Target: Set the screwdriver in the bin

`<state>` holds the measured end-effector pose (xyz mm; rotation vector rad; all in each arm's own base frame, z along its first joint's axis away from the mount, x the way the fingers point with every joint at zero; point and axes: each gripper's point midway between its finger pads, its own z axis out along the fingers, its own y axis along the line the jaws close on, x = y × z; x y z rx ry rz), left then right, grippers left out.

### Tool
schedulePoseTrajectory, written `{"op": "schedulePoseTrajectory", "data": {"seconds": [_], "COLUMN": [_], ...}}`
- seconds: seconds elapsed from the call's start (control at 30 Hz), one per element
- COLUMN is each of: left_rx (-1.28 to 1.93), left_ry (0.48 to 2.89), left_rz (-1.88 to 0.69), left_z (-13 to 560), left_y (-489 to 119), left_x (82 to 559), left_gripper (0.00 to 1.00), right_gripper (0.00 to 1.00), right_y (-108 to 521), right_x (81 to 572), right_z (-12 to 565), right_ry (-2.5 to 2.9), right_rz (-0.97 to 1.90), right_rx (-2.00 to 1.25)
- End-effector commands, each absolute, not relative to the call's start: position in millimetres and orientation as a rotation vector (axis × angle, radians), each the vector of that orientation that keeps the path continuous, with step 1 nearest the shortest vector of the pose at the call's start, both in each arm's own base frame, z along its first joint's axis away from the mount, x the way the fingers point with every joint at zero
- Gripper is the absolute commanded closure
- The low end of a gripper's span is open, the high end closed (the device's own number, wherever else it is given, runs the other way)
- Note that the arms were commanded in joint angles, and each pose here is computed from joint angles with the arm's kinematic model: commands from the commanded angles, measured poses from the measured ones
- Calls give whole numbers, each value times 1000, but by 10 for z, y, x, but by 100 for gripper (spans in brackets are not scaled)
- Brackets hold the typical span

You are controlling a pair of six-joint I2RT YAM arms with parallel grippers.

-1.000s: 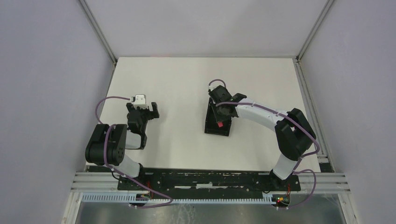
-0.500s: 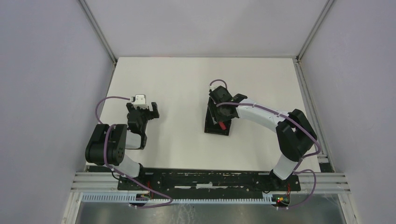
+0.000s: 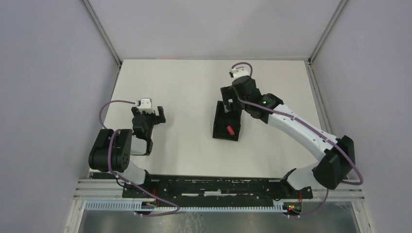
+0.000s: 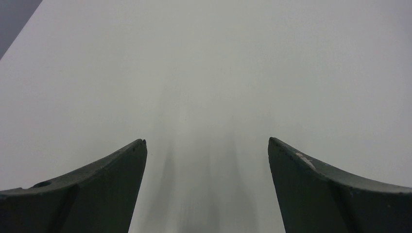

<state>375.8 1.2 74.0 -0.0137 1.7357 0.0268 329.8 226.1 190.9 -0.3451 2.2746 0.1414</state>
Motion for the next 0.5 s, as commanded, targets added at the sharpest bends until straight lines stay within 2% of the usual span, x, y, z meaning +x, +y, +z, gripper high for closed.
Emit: {"op": "schedulePoseTrajectory", "data": {"seconds": [0.0, 0.2, 0.33, 0.47], "left_rx": [-41, -41, -40, -41], "left_ry": [1686, 1685, 1687, 1688], "left_rz": [-1, -1, 0, 0], "left_z": [883, 885, 881, 881], "left_y": [6, 7, 8, 7], "left_x": [3801, 3801, 3802, 3803], "left_gripper": [0, 0, 0, 0], "right_gripper": [2, 2, 2, 2], "right_y": [1647, 860, 332, 77], "right_x": [3467, 3330, 3201, 3061], "right_z": [2496, 2328, 1872, 1347], "right_ry": [2019, 1811, 1793, 1857], "right_rz": [-30, -165, -267, -357], "right_rx": [-190, -38, 86, 111]}}
